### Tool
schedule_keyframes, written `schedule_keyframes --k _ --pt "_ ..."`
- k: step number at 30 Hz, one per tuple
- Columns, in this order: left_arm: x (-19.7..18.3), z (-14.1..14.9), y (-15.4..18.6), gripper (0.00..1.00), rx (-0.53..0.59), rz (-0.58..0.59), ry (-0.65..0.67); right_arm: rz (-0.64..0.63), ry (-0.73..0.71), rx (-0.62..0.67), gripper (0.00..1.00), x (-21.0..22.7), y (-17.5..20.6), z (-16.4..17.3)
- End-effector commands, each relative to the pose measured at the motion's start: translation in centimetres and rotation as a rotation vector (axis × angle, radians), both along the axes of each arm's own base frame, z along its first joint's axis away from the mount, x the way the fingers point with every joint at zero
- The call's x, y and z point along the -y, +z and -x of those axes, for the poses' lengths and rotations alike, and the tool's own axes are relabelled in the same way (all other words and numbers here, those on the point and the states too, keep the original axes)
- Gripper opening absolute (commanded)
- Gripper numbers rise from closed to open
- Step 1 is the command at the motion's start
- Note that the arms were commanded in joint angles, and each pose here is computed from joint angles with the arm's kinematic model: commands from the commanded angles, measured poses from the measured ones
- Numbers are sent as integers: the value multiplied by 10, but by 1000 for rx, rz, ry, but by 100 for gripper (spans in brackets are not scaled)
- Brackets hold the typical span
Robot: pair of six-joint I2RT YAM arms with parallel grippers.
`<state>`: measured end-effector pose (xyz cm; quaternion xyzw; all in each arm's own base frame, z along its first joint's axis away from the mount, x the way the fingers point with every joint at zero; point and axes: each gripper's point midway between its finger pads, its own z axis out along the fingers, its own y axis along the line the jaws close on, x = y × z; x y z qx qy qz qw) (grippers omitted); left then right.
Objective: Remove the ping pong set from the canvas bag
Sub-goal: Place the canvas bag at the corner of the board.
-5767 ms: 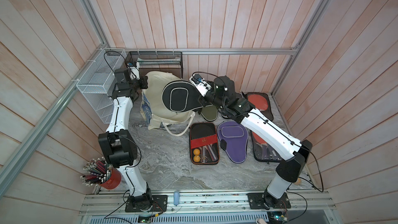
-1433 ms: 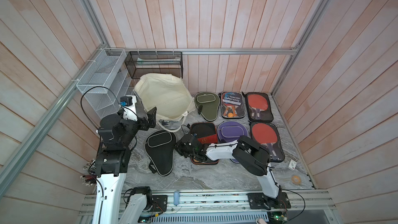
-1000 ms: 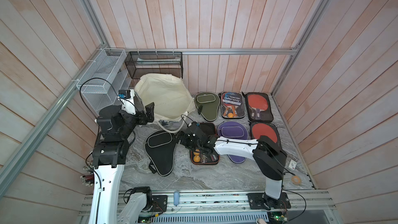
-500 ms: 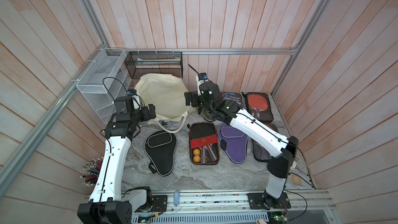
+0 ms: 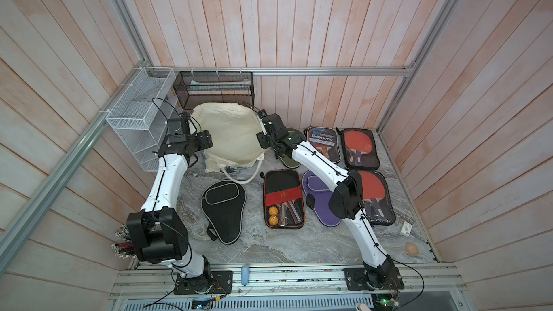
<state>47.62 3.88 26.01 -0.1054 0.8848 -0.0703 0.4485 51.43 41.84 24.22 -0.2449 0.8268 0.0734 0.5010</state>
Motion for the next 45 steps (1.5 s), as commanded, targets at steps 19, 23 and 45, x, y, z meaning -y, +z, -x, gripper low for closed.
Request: schedule_keyframes --k 19,23,45 --pt "4 -50 80 0 175 -155 -181 -487 -25 -31 0 -18 90 9" --pt "5 -61 74 0 124 -136 -217 -516 -68 -67 1 -15 90 13" --pt "-31 -62 53 34 49 -147 -82 -519 -34 -89 35 -26 78 10"
